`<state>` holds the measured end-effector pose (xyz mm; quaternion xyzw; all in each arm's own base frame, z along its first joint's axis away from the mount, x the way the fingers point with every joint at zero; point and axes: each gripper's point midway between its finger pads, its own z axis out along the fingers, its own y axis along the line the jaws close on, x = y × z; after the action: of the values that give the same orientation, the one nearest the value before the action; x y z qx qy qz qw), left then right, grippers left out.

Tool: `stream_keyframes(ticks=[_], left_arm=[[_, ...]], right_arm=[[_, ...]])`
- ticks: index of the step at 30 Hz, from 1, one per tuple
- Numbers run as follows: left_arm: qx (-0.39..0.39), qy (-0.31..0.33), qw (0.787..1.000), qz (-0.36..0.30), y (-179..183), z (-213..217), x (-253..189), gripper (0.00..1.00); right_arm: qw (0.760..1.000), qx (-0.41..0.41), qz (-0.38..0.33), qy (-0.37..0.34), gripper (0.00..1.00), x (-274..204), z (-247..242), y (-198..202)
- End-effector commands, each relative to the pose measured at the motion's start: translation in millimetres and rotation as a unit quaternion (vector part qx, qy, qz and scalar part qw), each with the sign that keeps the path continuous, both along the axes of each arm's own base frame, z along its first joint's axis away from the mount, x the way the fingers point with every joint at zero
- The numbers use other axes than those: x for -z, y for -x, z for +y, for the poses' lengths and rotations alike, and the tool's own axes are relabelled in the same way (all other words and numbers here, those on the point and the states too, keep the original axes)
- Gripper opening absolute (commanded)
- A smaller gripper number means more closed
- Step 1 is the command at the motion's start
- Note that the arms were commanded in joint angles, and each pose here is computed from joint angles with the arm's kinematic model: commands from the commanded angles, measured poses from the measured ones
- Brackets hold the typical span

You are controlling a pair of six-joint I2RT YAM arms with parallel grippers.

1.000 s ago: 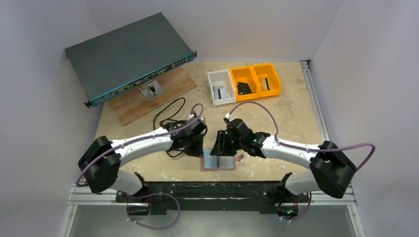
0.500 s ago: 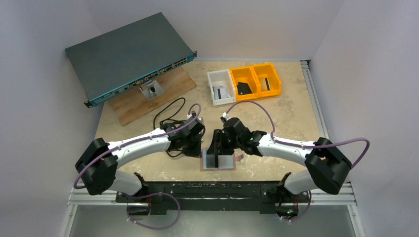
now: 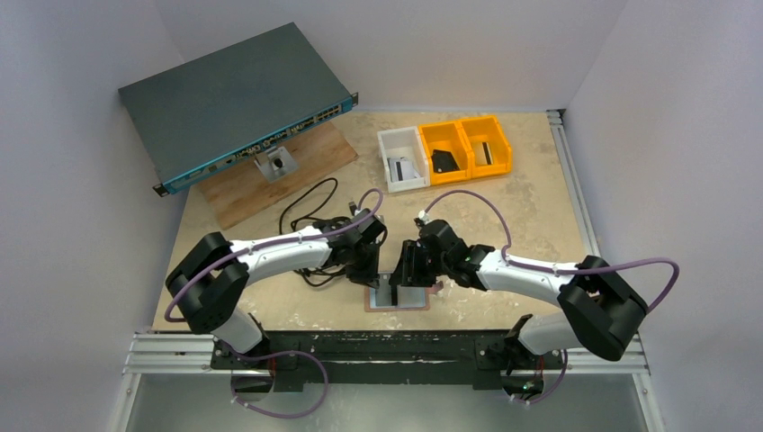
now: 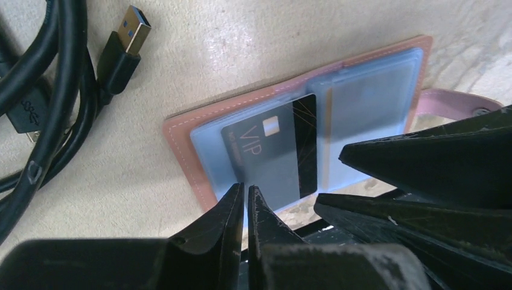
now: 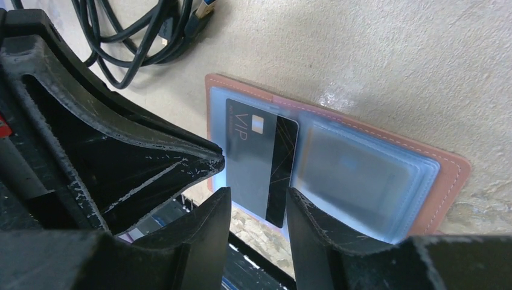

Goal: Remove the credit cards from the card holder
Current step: Remove the credit card from the card holder.

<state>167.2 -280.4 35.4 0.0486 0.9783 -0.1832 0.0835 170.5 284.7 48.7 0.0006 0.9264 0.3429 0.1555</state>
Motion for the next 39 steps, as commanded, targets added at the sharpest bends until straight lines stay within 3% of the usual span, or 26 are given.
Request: stream_keyframes(ticks=[1, 24, 39], left_arm=[[-0.005, -0.004, 1.0, -0.018, -14, -4, -1, 0.05], [-0.03, -0.058, 0.998, 0.016, 0, 19, 39, 0.0], [-0.031, -0.058, 0.998, 0.021, 2, 19, 41, 0.0]], right_arm=[[1.0, -0.007, -0.003, -0.021, 0.38, 2, 6, -3], [0.999, -0.005, 0.03, -0.022, 0.37, 36, -3, 6], [0.995, 0.009, 0.036, -0.093, 0.09, 23, 2, 2]])
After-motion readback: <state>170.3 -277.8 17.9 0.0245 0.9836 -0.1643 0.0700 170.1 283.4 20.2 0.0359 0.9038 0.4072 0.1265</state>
